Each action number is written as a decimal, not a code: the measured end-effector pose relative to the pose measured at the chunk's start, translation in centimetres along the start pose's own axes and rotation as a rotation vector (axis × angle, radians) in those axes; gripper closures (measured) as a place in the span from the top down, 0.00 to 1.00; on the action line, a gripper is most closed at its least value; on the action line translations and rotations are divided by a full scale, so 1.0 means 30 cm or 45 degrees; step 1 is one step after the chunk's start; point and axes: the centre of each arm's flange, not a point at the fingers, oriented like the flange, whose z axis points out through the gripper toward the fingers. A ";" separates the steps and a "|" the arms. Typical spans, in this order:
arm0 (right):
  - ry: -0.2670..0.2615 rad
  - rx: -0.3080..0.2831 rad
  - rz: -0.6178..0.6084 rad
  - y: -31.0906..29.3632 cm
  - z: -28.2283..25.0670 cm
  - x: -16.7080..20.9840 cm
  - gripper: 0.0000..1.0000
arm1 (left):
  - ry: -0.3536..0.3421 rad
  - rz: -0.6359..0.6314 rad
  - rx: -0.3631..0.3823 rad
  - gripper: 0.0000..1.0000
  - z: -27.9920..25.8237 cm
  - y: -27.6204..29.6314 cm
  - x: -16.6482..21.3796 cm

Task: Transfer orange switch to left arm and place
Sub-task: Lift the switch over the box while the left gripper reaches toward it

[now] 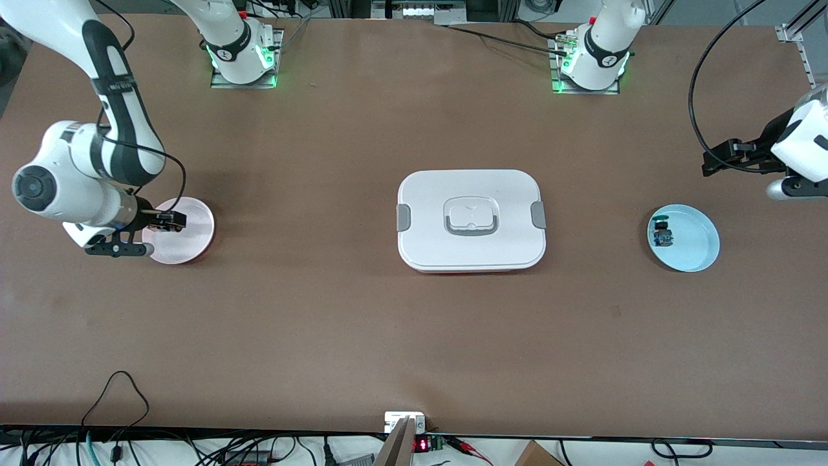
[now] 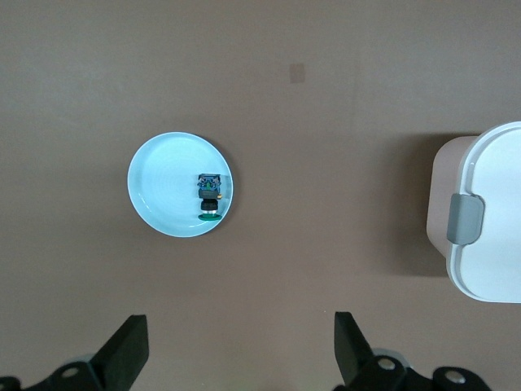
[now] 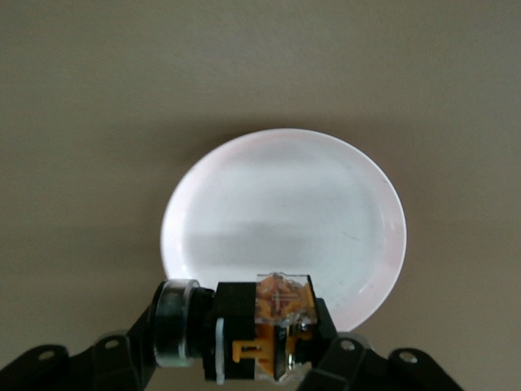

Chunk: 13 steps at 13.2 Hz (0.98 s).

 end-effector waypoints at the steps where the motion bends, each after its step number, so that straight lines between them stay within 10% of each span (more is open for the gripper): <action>1: 0.010 0.001 -0.040 -0.029 -0.073 0.001 0.72 | -0.004 0.001 0.001 1.00 0.006 0.002 0.008; 7: 0.103 0.030 -0.352 -0.278 -0.509 -0.026 0.72 | -0.063 0.001 -0.025 1.00 -0.018 0.007 -0.015; 13: 0.275 0.120 -0.672 -0.627 -0.806 -0.097 0.72 | -0.321 0.007 -0.694 1.00 0.031 0.072 -0.024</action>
